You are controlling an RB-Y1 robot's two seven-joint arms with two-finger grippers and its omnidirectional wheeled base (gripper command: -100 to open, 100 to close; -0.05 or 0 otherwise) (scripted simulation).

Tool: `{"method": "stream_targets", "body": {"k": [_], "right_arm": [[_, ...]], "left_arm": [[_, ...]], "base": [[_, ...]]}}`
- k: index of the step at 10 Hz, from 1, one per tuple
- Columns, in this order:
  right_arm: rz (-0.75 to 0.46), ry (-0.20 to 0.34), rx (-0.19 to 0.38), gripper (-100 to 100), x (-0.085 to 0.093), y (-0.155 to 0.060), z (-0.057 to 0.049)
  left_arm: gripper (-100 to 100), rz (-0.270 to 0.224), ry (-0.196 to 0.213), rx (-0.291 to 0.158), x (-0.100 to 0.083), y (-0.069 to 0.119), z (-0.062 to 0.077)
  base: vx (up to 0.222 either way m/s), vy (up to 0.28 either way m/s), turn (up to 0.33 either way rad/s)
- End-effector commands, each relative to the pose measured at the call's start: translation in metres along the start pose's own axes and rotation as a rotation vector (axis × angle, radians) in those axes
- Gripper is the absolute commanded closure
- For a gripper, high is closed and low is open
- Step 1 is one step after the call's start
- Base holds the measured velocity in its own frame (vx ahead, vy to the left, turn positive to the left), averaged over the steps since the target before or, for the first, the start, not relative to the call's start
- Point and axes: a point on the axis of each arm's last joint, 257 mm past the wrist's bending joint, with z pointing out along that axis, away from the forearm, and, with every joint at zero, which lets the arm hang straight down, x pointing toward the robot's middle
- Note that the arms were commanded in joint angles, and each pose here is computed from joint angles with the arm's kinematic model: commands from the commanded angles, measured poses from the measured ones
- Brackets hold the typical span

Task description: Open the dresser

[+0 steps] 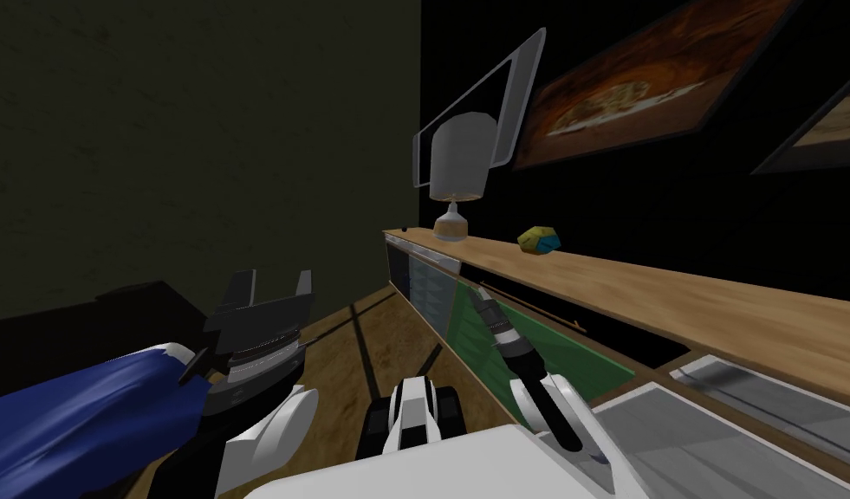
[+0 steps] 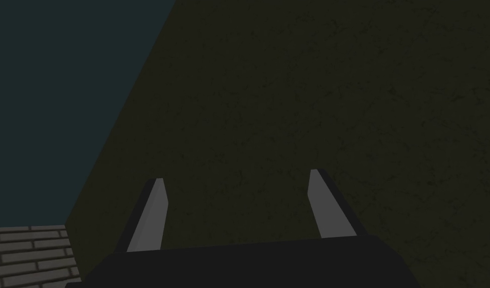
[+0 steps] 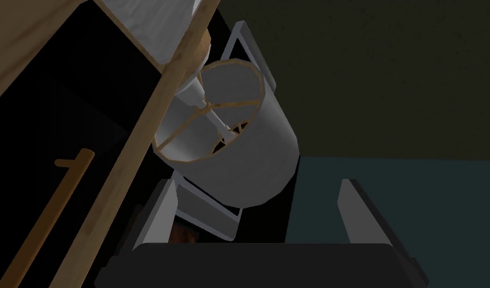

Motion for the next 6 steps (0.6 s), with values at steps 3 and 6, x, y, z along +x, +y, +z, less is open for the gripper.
{"method": "stream_targets", "body": {"k": [3, 6], "right_arm": [[-0.178, 0.051, 0.032, -100, 0.009, -0.014, -0.003], [-0.352, 0.097, 0.073, -100, 0.012, -0.033, -0.007]], "left_arm": [[0, 0.0, 0.0, 0.0, 0.0, 0.0, 0.0], [0, 0.0, 0.0, 0.0, 0.0, 0.0, 0.0]], "base": [[0.05, 0.067, -0.01], [0.054, 0.081, -0.015]]}}
